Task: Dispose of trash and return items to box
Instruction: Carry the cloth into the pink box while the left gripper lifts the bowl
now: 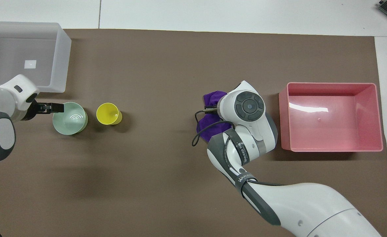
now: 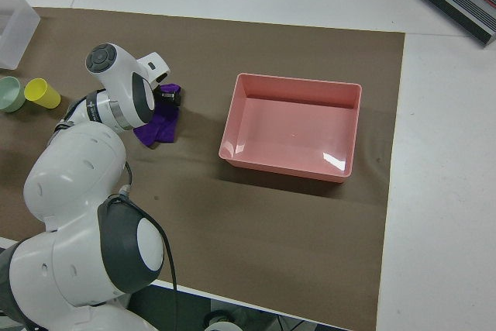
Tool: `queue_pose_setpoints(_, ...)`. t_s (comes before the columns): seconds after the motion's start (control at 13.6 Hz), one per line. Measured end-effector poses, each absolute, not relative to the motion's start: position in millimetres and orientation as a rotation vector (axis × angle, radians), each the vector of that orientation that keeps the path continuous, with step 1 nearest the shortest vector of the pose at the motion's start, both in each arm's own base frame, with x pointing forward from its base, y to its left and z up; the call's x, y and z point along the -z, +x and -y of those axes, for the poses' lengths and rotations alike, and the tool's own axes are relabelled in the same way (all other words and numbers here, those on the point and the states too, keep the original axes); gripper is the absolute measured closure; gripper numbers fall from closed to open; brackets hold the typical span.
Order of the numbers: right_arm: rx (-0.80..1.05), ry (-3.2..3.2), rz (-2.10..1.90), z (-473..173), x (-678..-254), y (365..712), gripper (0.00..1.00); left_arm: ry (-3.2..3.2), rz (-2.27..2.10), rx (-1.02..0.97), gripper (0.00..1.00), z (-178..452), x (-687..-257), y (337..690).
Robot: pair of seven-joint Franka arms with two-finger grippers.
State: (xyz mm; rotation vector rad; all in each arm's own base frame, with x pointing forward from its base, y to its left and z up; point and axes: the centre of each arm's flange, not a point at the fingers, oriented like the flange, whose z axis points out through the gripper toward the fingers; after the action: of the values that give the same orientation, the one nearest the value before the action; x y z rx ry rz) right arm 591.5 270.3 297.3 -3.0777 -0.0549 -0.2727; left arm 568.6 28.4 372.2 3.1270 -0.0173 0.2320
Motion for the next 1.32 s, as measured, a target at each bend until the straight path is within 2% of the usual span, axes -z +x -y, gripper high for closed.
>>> queue_pose_setpoints(0.07, 0.270, -3.079, 0.052, -268.7, -296.7, 591.5, 0.48, 3.126, 0.001, -0.237, 0.00, -27.0, -363.6, 564.9)
queue_pose_setpoints(0.37, 0.272, -3.075, 0.005, -269.2, -298.5, 591.2, 0.91, 3.117, -0.039, -0.214, 0.00, -26.1, -334.8, 557.1)
queue_pose_setpoints(0.44, 0.279, -3.070, -0.017, -270.2, -302.5, 591.4, 0.93, 3.114, -0.048, -0.205, 0.00, -26.2, -330.2, 555.6)
queue_pose_setpoints(0.51, 0.286, -3.065, -0.038, -270.7, -310.4, 591.9, 0.93, 3.112, -0.054, -0.196, 0.11, -26.2, -327.1, 554.1)
queue_pose_setpoints(0.59, 0.287, -3.063, -0.058, -270.0, -323.8, 591.9, 0.93, 3.112, -0.056, -0.192, 0.26, -26.2, -326.0, 553.4)
queue_pose_setpoints(0.81, 0.291, -3.059, -0.106, -255.9, -395.0, 589.4, 0.93, 3.111, -0.058, -0.198, 0.62, -26.6, -327.6, 554.2)
queue_pose_setpoints(1.03, 0.294, -3.060, -0.174, -222.3, -462.8, 582.7, 0.93, 3.106, -0.058, -0.238, 0.98, -26.8, -349.2, 565.4)
queue_pose_setpoints(1.32, 0.357, -3.099, -0.214, -157.3, -514.4, 581.5, 0.93, 3.097, -0.054, -0.288, 0.98, -30.1, -429.1, 601.3)
